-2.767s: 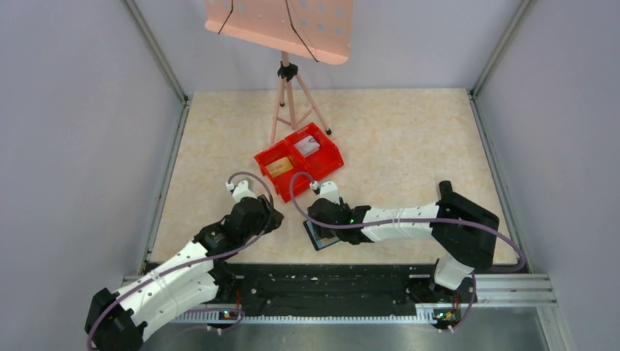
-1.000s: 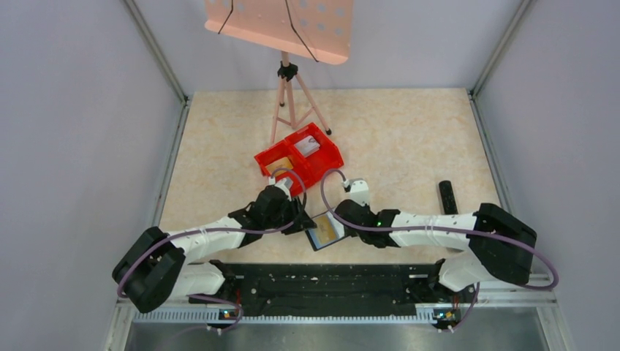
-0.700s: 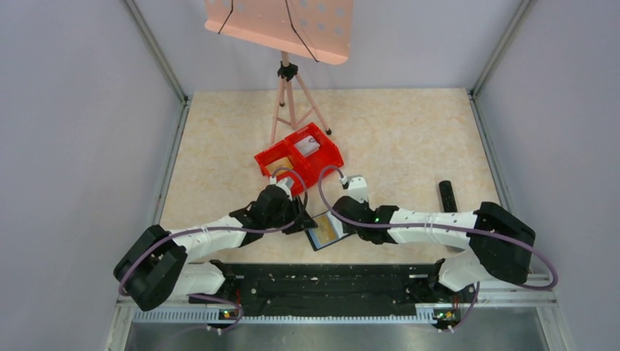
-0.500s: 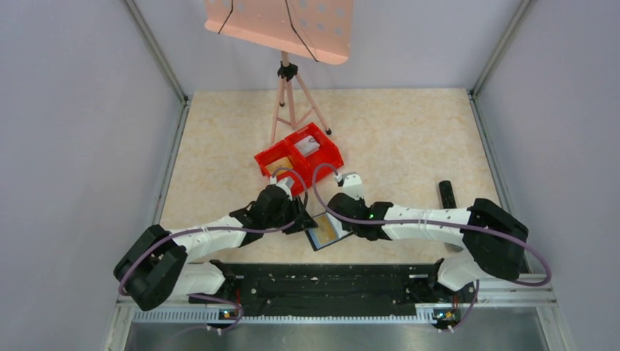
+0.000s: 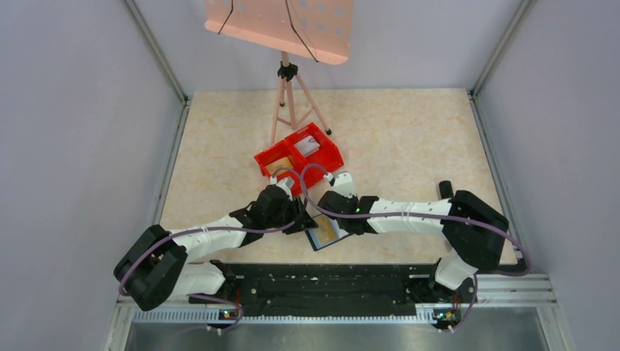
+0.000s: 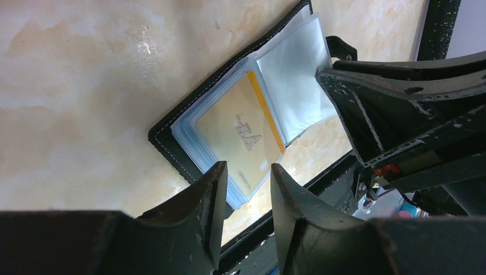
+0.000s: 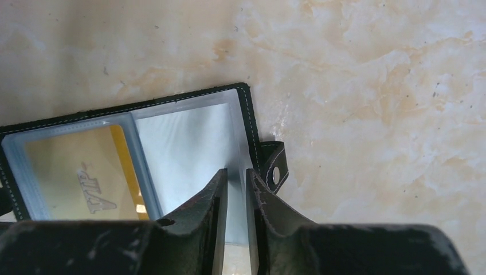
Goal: Take the credit cards out of the card holder
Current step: Remove the credit card from the card holder.
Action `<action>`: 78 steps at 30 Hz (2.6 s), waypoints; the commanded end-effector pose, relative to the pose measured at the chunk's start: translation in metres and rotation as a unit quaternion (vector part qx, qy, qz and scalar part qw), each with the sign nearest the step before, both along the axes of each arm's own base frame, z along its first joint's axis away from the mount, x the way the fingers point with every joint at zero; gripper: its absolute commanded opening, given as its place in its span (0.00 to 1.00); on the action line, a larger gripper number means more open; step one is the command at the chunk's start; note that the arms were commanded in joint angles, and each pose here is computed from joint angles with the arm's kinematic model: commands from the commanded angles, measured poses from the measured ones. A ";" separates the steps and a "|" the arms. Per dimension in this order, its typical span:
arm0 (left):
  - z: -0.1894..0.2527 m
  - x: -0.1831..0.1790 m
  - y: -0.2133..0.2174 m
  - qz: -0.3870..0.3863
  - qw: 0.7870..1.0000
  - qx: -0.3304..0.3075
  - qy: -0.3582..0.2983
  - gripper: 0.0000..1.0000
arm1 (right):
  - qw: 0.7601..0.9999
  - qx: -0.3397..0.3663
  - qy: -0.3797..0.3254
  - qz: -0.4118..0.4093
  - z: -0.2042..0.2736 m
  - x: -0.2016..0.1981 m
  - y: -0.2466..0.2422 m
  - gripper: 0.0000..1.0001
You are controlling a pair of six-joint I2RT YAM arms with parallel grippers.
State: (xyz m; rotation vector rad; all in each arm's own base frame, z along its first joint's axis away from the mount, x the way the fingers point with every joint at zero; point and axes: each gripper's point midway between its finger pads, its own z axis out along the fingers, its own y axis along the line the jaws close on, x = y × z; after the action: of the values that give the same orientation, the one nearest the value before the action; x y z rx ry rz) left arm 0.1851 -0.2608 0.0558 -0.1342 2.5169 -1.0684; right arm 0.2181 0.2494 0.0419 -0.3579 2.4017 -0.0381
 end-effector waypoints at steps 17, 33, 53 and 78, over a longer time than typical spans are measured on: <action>0.016 0.005 -0.005 -0.004 0.999 -0.020 -0.033 0.39 | 0.999 -0.032 -0.005 0.014 0.007 0.012 0.020 0.00; -0.002 -0.001 0.010 0.008 1.000 0.012 -0.024 0.30 | 0.967 0.237 0.048 0.084 0.016 -0.002 0.049 0.16; -0.024 0.002 0.006 0.003 0.999 0.032 0.000 0.06 | 0.900 0.389 0.124 0.152 0.013 -0.010 0.058 0.18; -0.033 0.000 0.009 0.001 0.999 0.046 0.008 0.05 | 0.879 0.418 0.176 0.149 -0.016 -0.019 0.058 0.21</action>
State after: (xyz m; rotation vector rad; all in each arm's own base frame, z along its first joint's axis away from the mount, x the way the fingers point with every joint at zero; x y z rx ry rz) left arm 0.1796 -0.2500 0.0235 -0.1429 2.5902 -0.9725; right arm 0.2021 0.3028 0.0250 -0.3177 2.4316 1.1862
